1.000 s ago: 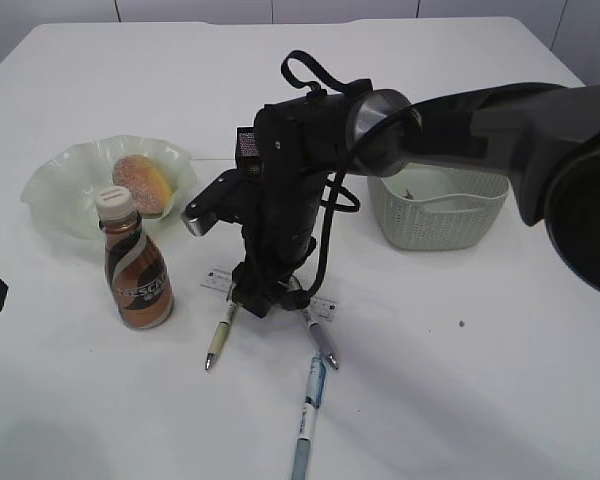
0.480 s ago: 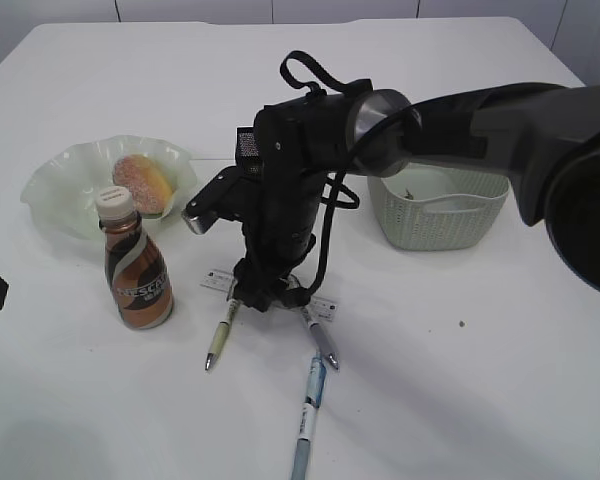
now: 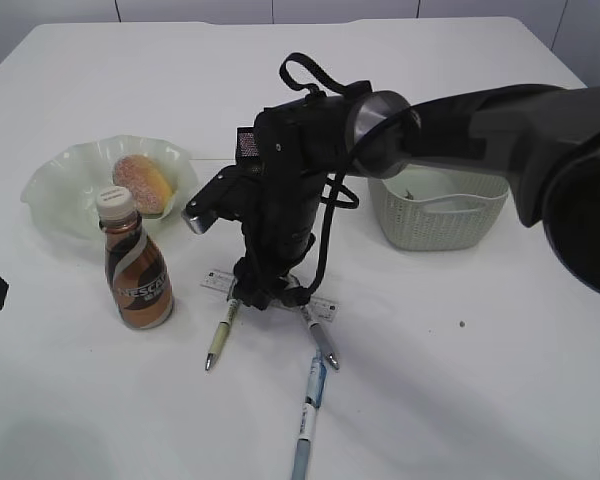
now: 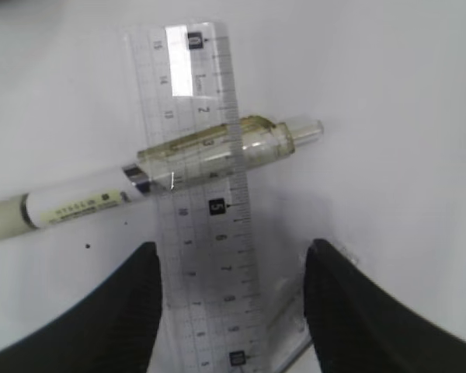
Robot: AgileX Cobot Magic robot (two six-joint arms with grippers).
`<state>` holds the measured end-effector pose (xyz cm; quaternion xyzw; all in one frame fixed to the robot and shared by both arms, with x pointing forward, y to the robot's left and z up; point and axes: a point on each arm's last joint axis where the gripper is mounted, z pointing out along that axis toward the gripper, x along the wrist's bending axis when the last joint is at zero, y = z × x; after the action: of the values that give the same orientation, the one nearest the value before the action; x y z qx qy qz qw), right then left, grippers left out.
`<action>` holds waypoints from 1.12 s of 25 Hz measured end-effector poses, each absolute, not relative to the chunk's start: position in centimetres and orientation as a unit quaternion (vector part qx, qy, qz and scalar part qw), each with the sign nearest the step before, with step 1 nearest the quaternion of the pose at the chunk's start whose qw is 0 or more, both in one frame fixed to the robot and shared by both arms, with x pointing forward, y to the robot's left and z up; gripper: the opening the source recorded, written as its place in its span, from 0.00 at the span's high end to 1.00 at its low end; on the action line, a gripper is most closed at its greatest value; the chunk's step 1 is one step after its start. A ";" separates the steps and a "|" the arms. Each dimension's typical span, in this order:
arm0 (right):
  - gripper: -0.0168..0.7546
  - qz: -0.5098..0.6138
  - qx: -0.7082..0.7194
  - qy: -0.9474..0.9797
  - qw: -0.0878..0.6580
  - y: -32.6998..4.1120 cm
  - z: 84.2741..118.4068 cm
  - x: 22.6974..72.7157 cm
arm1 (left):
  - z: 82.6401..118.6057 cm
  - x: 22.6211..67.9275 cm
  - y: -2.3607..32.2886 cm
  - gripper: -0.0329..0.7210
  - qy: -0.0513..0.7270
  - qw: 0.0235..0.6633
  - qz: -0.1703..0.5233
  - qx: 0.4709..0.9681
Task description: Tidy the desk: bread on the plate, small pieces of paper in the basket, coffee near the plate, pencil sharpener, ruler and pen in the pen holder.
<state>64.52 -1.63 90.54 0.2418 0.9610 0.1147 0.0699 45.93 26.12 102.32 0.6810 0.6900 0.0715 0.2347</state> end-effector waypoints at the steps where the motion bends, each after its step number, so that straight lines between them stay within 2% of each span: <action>1: 0.43 0.114 0.242 0.961 0.068 -1.6 90.3 64.5 | 102.3 45.9 26.1 0.30 0.690 0.235 0.071 0.681; 13: 0.43 0.112 0.244 0.961 0.064 -1.6 89.8 64.5 | 102.3 45.9 26.1 0.30 0.690 0.235 0.071 0.681; 20: 0.61 0.112 0.243 0.961 0.065 -1.6 89.6 64.6 | 102.3 45.9 26.1 0.30 0.690 0.235 0.071 0.681; 28: 0.61 0.110 0.243 0.962 0.063 -1.6 89.6 64.6 | 102.3 45.9 26.1 0.30 0.690 0.235 0.071 0.681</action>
<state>64.55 -1.57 89.65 0.2432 0.9617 0.1095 0.0628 45.93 26.12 102.32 0.6810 0.6900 0.0715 0.2347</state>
